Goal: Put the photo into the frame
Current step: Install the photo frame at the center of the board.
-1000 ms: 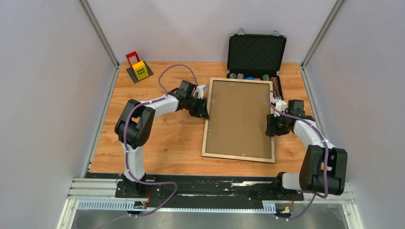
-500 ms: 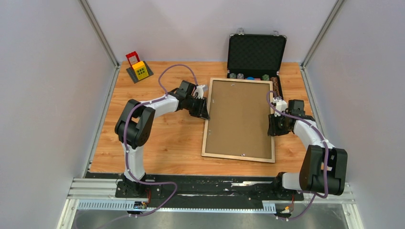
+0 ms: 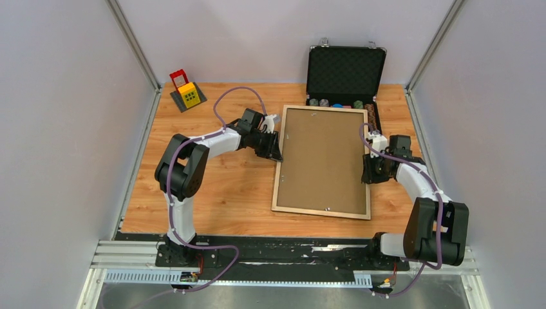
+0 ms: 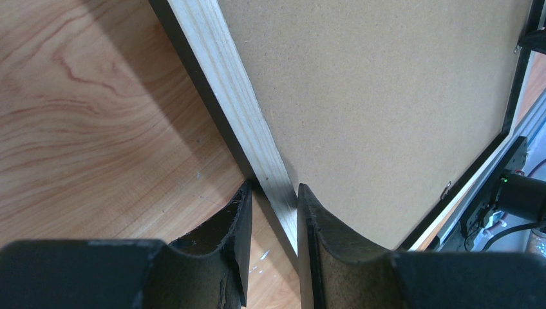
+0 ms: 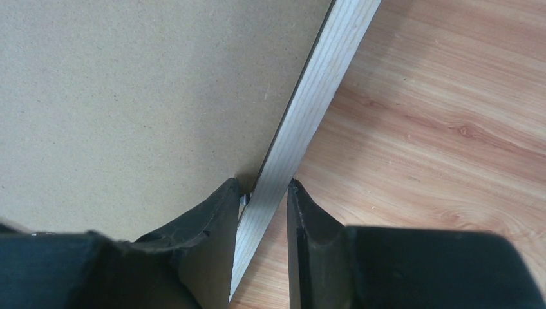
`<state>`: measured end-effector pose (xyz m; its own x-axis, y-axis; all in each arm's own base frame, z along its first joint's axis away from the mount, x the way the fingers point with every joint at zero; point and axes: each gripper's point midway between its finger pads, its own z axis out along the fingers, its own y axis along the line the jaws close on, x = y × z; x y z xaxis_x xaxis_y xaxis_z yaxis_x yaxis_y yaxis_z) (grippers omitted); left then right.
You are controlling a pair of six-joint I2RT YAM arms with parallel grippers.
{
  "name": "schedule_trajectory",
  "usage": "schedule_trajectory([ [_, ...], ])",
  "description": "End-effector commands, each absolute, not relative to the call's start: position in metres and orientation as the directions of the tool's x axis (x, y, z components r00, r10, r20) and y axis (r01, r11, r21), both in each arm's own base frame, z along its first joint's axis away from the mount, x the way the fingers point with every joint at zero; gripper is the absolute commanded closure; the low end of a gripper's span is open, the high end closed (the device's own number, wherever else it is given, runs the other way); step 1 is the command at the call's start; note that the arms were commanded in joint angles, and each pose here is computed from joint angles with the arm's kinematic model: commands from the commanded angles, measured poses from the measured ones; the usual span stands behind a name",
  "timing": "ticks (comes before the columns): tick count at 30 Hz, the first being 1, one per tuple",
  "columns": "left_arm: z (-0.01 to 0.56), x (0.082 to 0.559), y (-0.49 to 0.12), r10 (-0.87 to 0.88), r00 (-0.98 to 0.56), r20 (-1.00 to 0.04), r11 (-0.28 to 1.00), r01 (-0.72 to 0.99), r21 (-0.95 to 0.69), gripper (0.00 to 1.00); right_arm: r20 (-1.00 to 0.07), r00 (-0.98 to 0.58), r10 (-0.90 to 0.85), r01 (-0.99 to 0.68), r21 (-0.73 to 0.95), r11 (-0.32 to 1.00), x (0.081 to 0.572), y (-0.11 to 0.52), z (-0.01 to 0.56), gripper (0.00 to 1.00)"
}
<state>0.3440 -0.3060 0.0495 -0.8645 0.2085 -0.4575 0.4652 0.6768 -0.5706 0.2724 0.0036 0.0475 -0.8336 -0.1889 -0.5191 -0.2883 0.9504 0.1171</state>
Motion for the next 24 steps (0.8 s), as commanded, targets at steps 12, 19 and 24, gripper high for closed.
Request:
schedule_trajectory([
  [12, 0.0708, 0.3400, -0.3151, 0.225, -0.841, -0.492, 0.633, 0.511, -0.582, 1.00, -0.570, -0.792, -0.219, -0.328, 0.093, 0.940, 0.2782, 0.0007, 0.0558, 0.74],
  [19, 0.0712, 0.3400, -0.3150, 0.224, -0.841, -0.492, 0.634, 0.509, -0.582, 1.00, -0.573, -0.788, -0.227, -0.335, 0.090, 0.938, 0.2788, -0.0010, 0.0557, 0.75],
  [24, 0.0711, 0.3403, -0.3144, 0.223, -0.842, -0.492, 0.634, 0.508, -0.582, 1.00, -0.574, -0.784, -0.236, -0.342, 0.083, 0.936, 0.2796, -0.0026, 0.0556, 0.76],
])
